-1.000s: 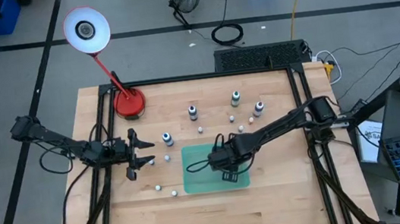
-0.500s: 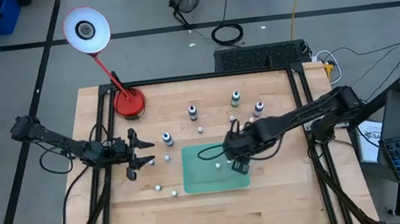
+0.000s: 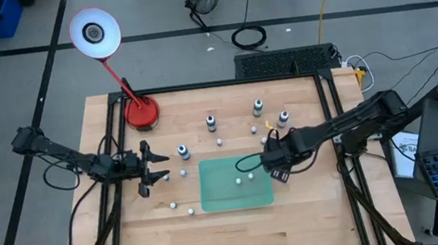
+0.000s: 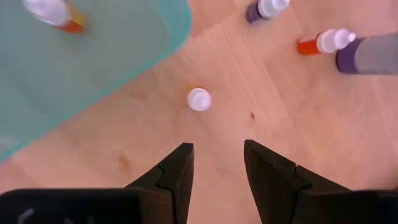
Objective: Pick & Place food coloring
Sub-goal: Put the small yellow food coloring bottle into the green bin
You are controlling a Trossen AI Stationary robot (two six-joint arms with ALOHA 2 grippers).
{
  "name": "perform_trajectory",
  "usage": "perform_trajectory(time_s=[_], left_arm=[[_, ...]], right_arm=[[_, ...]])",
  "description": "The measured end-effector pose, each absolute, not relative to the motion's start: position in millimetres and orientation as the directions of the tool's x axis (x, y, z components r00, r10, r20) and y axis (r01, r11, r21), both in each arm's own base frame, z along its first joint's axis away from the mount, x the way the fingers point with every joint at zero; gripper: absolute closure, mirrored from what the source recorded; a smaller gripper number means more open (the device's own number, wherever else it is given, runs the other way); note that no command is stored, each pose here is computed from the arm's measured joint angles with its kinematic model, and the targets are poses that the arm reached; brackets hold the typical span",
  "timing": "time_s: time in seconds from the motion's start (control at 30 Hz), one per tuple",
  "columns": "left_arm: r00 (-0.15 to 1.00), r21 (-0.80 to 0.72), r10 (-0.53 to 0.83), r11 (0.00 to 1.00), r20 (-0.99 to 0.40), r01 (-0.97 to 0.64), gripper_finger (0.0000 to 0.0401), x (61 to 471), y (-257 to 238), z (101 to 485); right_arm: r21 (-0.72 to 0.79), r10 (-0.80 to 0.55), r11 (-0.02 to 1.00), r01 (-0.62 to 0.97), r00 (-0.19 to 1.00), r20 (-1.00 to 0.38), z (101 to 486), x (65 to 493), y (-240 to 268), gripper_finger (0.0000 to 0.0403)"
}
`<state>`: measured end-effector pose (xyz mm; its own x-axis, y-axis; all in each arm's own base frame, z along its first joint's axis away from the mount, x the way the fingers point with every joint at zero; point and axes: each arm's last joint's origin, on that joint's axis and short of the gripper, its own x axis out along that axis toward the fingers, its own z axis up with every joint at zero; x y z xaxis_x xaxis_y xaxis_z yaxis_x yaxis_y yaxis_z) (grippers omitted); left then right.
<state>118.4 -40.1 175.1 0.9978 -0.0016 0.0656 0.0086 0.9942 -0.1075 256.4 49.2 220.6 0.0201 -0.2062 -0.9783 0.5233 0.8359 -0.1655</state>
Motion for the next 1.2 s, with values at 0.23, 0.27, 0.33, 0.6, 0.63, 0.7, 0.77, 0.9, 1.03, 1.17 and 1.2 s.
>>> perform_trajectory(time_s=[0.23,0.27,0.33,0.6,0.63,0.7,0.77,0.9,1.03,1.17,1.2], left_arm=[[0.998,-0.108,-0.002,0.994,0.066,0.009,0.0187,118.4,-40.1,175.1],[0.998,-0.108,-0.002,0.994,0.066,0.009,0.0187,118.4,-40.1,175.1],[0.998,-0.108,-0.002,0.994,0.066,0.009,0.0187,118.4,-40.1,175.1],[0.998,-0.107,-0.002,0.994,0.065,0.009,0.0187,118.4,-40.1,175.1],[0.998,-0.108,-0.002,0.994,0.066,0.009,0.0187,118.4,-40.1,175.1],[0.998,-0.108,-0.002,0.994,0.066,0.009,0.0187,118.4,-40.1,175.1],[0.998,-0.108,-0.002,0.994,0.066,0.009,0.0187,118.4,-40.1,175.1],[0.998,-0.107,-0.002,0.994,0.065,0.009,0.0187,118.4,-40.1,175.1],[0.998,-0.108,-0.002,0.994,0.066,0.009,0.0187,118.4,-40.1,175.1],[0.998,-0.108,-0.002,0.994,0.066,0.009,0.0187,118.4,-40.1,175.1],[0.998,-0.108,-0.002,0.994,0.066,0.009,0.0187,118.4,-40.1,175.1]], right_arm=[[-0.131,-0.193,0.855,0.502,0.072,-0.979,196.7,257.9,39.5,0.0273],[-0.125,-0.187,0.855,0.503,0.075,-0.979,195.8,258.1,38.0,0.0273],[-0.097,-0.162,0.854,0.511,0.084,-0.983,193.4,259.0,36.0,0.0272],[-0.071,-0.14,0.856,0.512,0.098,-0.985,188.8,260.1,31.6,0.0272],[-0.07,-0.14,0.856,0.512,0.099,-0.985,188.8,260.2,31.2,0.0272],[-0.07,-0.14,0.857,0.51,0.099,-0.985,188.8,260.3,31.1,0.0272],[-0.071,-0.14,0.858,0.509,0.099,-0.985,188.8,260.2,31.2,0.0272],[-0.066,-0.139,0.86,0.506,0.108,-0.984,188.8,261.1,31.3,0.0272],[-0.053,-0.136,0.866,0.496,0.132,-0.982,189.0,263.6,31.6,0.0256],[-0.055,-0.137,0.866,0.496,0.131,-0.982,188.9,263.4,31.5,0.022],[-0.055,-0.138,0.866,0.496,0.131,-0.982,189.0,263.4,31.5,0.0211]])
